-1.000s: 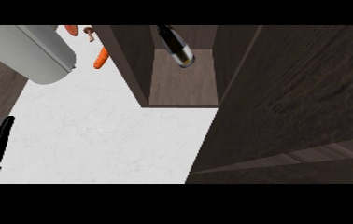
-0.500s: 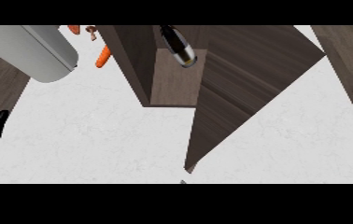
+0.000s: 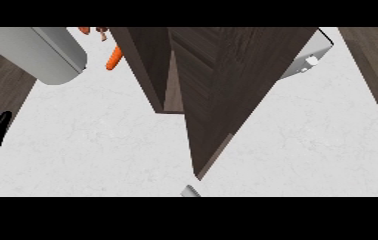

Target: Pick up the wine, place it into the cabinet and close the cabinet

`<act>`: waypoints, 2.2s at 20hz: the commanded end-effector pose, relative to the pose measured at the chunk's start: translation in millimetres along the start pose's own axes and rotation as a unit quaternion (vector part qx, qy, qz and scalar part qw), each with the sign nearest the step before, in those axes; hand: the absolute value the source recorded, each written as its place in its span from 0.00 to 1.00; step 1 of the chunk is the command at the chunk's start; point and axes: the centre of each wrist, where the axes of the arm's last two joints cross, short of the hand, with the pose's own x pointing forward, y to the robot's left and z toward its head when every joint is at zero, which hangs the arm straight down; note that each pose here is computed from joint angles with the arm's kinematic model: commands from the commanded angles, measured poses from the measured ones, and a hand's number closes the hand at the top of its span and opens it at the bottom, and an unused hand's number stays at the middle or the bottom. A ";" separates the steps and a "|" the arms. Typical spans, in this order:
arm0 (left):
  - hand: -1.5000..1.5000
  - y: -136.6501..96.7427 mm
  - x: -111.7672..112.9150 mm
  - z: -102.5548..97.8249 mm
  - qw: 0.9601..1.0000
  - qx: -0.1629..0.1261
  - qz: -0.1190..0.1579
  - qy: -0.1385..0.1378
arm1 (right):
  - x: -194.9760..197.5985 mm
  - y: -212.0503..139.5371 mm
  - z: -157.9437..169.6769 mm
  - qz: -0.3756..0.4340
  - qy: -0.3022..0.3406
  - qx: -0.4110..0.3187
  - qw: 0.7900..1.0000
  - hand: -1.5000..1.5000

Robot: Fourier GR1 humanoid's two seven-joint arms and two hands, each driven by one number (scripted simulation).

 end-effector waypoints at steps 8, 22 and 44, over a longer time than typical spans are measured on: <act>0.00 -12.6 -6.7 -5.4 1.000 0.012 0.007 -0.001 | 29.6 8.9 -129.3 -0.006 -0.027 -0.020 0.999 1.00; 0.00 -4.0 -5.7 -18.1 1.000 0.021 -0.003 -0.010 | 8.1 -53.8 -224.6 0.080 -0.015 -0.092 0.992 1.00; 0.00 -12.0 -17.7 -25.2 1.000 0.011 -0.001 -0.013 | -35.2 -158.6 -235.5 0.146 -0.001 -0.130 0.981 1.00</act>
